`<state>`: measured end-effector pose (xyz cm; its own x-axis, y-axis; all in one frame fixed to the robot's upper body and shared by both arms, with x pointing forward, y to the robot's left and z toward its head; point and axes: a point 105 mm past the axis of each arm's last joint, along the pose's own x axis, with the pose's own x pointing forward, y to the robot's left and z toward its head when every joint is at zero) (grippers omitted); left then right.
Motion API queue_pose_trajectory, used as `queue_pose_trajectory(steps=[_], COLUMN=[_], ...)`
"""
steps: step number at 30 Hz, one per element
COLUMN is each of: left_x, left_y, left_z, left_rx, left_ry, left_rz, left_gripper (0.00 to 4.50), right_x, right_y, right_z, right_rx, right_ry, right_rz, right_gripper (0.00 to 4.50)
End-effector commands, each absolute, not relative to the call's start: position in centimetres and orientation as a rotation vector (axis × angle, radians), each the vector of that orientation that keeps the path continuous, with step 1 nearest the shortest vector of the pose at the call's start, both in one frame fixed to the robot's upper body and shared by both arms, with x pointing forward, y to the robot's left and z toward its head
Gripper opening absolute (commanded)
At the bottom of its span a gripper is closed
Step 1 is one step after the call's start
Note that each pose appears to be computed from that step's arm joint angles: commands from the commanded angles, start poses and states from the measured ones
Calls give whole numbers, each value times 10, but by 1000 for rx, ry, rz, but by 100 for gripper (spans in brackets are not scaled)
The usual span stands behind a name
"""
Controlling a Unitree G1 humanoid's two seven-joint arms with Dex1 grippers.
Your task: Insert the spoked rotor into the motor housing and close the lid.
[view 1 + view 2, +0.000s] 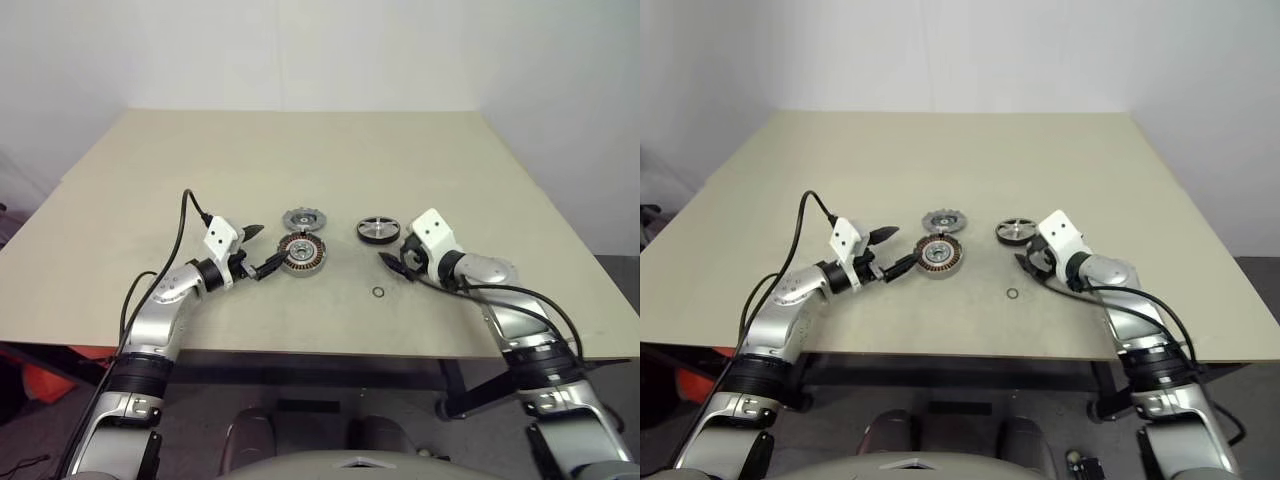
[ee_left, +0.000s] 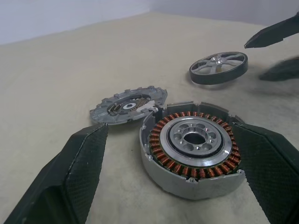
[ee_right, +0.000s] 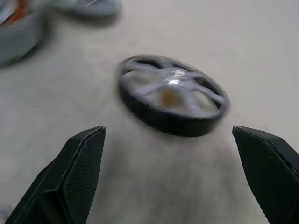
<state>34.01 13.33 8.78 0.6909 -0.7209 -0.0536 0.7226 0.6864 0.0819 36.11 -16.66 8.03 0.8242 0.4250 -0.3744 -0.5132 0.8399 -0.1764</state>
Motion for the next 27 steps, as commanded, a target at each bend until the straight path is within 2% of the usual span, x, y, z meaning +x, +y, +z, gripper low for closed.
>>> queue_pose_trajectory(steps=[1, 3, 6, 11, 16, 23, 27], left_x=[340, 339, 339, 341, 340, 341, 342], left_y=[132, 132, 133, 132, 131, 131, 132], left_z=[102, 100, 100, 100, 99, 99, 100], left_rx=[128, 129, 132, 142, 151, 182, 196], left_ry=[-36, -32, -28, -30, -27, -33, -39], left_rz=[-809, -810, -810, -811, -815, -808, -798], left_gripper=[445, 445, 445, 445, 445, 445, 445], right_x=[371, 368, 364, 371, 371, 373, 375], right_y=[-169, -164, -164, -186, -188, -172, -166], right_z=[110, 120, 122, 111, 111, 101, 95], right_rx=[-17, 110, 178, 391, 584, 775, 802], right_ry=[283, 278, 304, 411, 440, 502, 531], right_rz=[450, 485, 500, 337, 289, 264, 249], right_gripper=[450, 450, 450, 450, 450, 450, 450])
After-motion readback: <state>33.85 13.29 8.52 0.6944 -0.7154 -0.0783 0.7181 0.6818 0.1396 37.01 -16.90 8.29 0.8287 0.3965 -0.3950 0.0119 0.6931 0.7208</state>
